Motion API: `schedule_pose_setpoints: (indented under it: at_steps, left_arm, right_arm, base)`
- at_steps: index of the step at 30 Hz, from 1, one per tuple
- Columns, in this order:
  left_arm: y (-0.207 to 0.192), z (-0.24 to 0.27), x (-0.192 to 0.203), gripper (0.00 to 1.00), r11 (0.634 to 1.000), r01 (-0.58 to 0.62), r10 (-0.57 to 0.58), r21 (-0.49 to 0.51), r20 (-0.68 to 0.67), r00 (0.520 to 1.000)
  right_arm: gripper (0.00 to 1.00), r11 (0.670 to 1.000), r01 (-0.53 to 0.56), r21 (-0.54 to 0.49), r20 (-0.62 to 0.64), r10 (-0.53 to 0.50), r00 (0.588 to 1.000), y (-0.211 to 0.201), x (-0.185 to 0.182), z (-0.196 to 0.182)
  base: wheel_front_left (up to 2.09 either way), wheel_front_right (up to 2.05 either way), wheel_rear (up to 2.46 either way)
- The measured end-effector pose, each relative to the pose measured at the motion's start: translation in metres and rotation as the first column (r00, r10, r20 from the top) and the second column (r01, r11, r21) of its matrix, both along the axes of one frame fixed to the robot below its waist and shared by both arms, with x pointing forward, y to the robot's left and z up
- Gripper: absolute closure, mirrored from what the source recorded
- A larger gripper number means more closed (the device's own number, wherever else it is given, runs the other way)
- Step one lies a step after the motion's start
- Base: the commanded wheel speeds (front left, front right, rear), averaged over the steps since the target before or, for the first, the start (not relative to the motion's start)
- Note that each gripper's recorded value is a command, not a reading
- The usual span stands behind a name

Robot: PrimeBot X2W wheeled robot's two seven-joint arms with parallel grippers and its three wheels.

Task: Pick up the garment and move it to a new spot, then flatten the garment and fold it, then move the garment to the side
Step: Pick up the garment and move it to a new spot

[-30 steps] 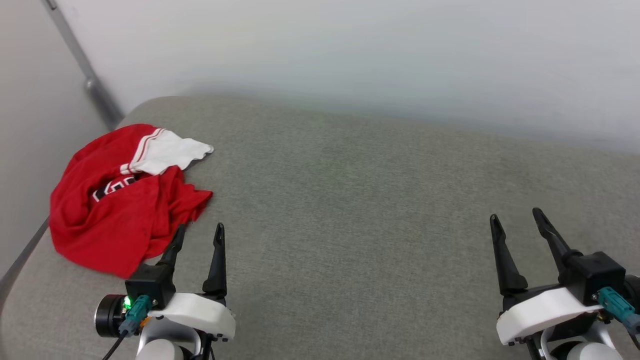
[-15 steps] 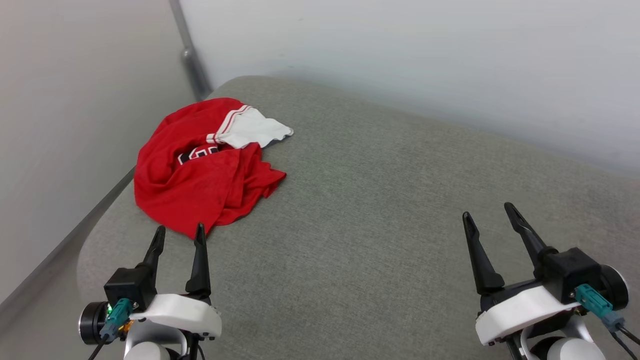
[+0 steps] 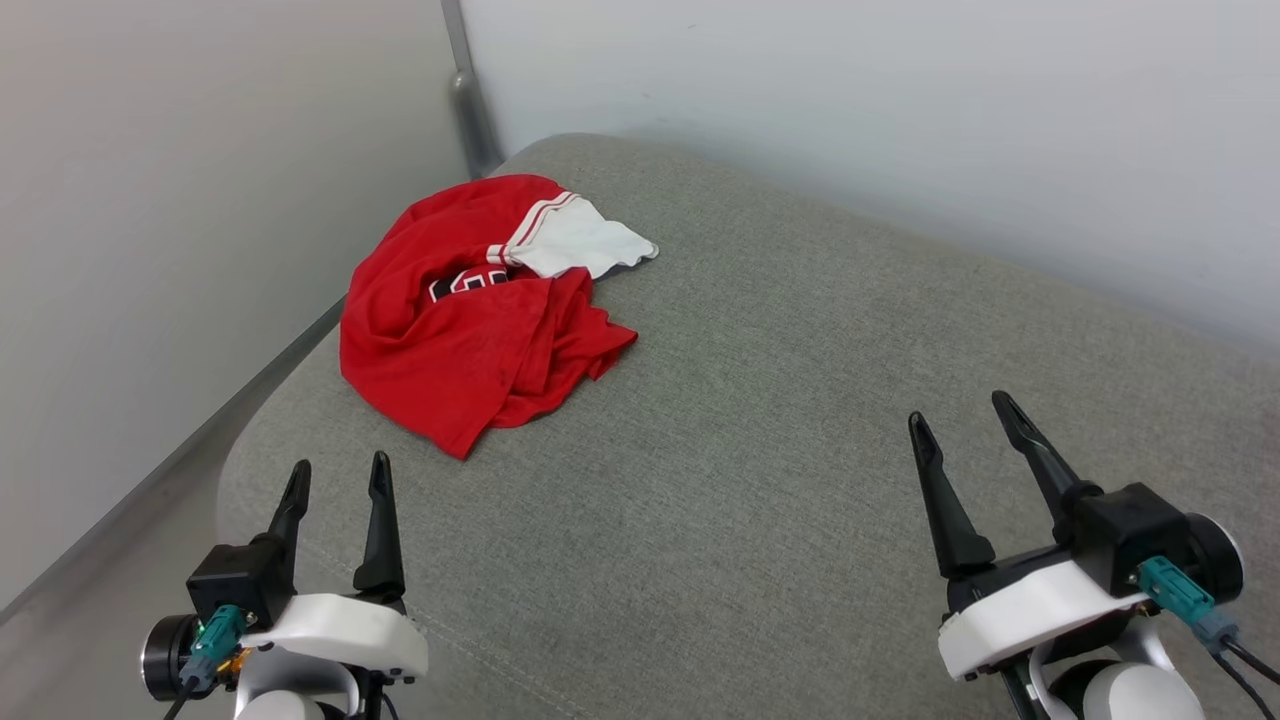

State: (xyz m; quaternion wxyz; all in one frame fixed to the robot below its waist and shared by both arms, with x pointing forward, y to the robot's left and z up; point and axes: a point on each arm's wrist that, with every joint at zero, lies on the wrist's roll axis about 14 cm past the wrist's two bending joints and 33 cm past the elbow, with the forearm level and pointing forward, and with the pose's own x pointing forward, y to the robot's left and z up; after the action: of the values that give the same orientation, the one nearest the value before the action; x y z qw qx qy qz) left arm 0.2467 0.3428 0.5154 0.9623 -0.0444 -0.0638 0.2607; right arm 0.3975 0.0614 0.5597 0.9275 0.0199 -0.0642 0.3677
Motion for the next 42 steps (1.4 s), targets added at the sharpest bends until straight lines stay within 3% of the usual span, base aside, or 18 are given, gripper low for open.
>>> schedule_pose_setpoints:
  at_steps: [7, 15, 19, 23, 27, 30, 31, 32, 37, 42]
  left_arm:
    - [0.001, 0.012, 0.022, 0.00, 1.000, 0.017, -0.018, 0.017, 0.020, 1.000]
    - [0.009, 0.040, 0.103, 0.00, 0.993, 0.084, -0.087, 0.083, 0.035, 0.996]
    - [0.021, 0.045, 0.155, 0.00, 0.989, 0.124, -0.123, 0.075, -0.019, 0.992]
    - [0.033, 0.021, 0.199, 0.00, 0.985, 0.170, -0.163, 0.020, -0.192, 0.968]
    - [0.046, -0.019, 0.230, 0.00, 0.981, 0.188, -0.193, -0.056, -0.428, 0.883]
    - [0.057, -0.055, 0.238, 0.00, 0.979, 0.161, -0.205, -0.127, -0.585, 0.785]
    - [0.064, -0.078, 0.239, 0.00, 0.976, 0.123, -0.214, -0.181, -0.667, 0.714]
    - [0.064, -0.078, 0.239, 0.00, 0.976, 0.123, -0.214, -0.181, -0.667, 0.714]
    - [0.068, -0.139, 0.221, 0.00, 0.946, -0.041, -0.253, -0.322, -0.810, 0.529]
    - [0.066, -0.159, 0.216, 0.00, 0.923, -0.119, -0.276, -0.365, -0.847, 0.455]
  right_arm:
    - [0.00, 1.000, -0.002, 0.007, 0.012, 0.002, 1.000, 0.002, 0.007, 0.005]
    - [0.00, 0.999, 0.037, 0.012, 0.039, -0.037, 0.999, -0.016, 0.038, 0.008]
    - [0.00, 0.996, 0.086, 0.017, 0.042, -0.086, 0.995, -0.036, 0.059, 0.002]
    - [0.00, 0.990, 0.140, 0.027, 0.034, -0.141, 0.989, -0.058, 0.075, -0.007]
    - [0.00, 0.979, 0.200, 0.029, 0.022, -0.201, 0.979, -0.081, 0.091, -0.021]
    - [0.00, 0.971, 0.240, 0.017, -0.006, -0.240, 0.971, -0.096, 0.101, -0.039]
    - [0.00, 0.964, 0.267, 0.010, -0.026, -0.266, 0.964, -0.107, 0.106, -0.051]
    - [0.00, 0.964, 0.267, 0.010, -0.026, -0.266, 0.964, -0.107, 0.106, -0.051]
    - [0.00, 0.951, 0.310, -0.016, -0.067, -0.310, 0.948, -0.125, 0.115, -0.077]
    - [0.00, 0.941, 0.335, -0.039, -0.093, -0.338, 0.937, -0.137, 0.118, -0.094]
  base:
    - [0.00, 0.00, 0.00]
    - [0.00, 0.00, 0.00]
    - [0.00, 0.00, 0.00]
    - [0.00, 0.00, 0.00]
    - [0.00, 0.00, 0.00]
    - [0.00, 0.00, 0.00]
    - [0.00, 0.00, 0.00]
    - [0.00, 0.00, 0.00]
    - [0.00, 0.00, 0.00]
    - [0.00, 0.00, 0.00]
